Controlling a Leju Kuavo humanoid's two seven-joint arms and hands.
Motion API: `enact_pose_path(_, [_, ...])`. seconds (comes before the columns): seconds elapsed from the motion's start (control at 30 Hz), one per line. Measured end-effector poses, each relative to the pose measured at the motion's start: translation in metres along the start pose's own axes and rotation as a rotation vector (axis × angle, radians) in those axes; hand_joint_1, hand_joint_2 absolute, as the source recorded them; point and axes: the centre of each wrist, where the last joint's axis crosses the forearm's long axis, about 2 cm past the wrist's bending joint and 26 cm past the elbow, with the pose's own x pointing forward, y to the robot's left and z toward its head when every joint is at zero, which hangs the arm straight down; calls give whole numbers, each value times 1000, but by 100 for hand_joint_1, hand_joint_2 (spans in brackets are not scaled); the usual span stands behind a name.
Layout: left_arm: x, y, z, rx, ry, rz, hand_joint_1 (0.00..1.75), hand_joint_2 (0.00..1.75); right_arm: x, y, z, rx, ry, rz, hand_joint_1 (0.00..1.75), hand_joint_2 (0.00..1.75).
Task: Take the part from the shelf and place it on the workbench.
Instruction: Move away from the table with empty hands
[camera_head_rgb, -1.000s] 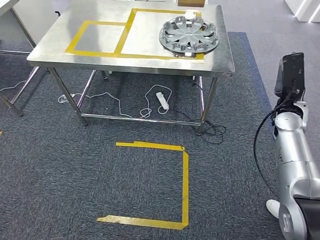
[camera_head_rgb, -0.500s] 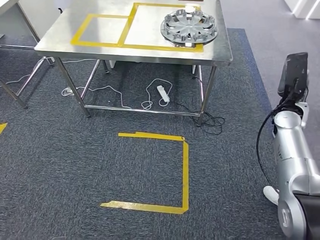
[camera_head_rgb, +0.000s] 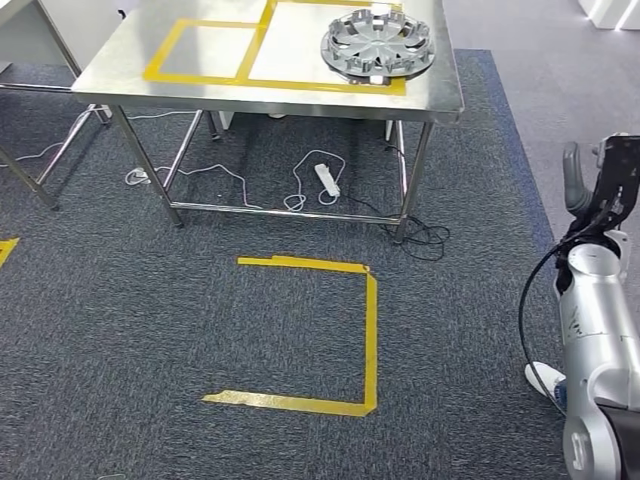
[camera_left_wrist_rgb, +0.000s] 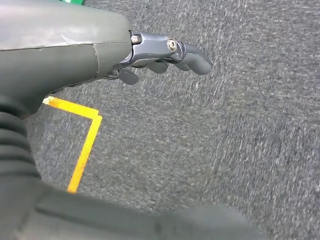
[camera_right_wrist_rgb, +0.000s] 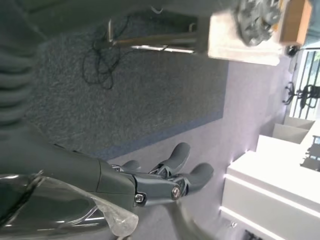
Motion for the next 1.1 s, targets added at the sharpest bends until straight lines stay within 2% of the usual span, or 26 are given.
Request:
enact_pose_path(0.33, [0,1,-1,12,14,7,0,175,-11,-5,15,-2,0,-4,0,175])
enact_pose_path(1.1, [0,1,-1,13,15,10,0,175,-13,-9,18,-12,-2,-2,0,175])
